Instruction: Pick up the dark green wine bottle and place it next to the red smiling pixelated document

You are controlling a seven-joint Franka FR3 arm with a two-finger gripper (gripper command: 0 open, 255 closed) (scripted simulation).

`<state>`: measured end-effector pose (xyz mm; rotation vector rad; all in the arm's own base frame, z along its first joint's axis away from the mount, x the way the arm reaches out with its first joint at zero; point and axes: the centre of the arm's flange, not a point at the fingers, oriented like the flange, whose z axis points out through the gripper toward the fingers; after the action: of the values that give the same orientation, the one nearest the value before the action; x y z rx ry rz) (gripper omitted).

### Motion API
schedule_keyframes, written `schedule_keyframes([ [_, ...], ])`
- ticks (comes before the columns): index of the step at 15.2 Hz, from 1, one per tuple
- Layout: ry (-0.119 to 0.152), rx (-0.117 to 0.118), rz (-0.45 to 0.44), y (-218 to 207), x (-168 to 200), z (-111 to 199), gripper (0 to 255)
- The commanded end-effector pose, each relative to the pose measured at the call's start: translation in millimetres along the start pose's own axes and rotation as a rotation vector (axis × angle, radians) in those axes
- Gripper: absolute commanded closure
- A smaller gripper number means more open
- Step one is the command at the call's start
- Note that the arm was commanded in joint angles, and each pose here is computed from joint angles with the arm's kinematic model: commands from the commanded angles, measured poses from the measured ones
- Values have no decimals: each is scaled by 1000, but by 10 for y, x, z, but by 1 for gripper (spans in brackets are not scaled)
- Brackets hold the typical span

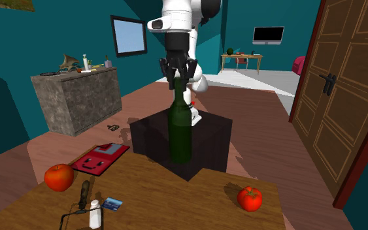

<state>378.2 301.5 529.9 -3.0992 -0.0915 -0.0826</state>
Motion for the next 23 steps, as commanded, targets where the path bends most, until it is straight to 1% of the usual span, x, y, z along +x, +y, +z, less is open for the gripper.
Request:
schedule_keyframes([
  [1,0,0,0,4,2,-103,255],
  [23,0,0,0,-40,65,-1262,255],
])
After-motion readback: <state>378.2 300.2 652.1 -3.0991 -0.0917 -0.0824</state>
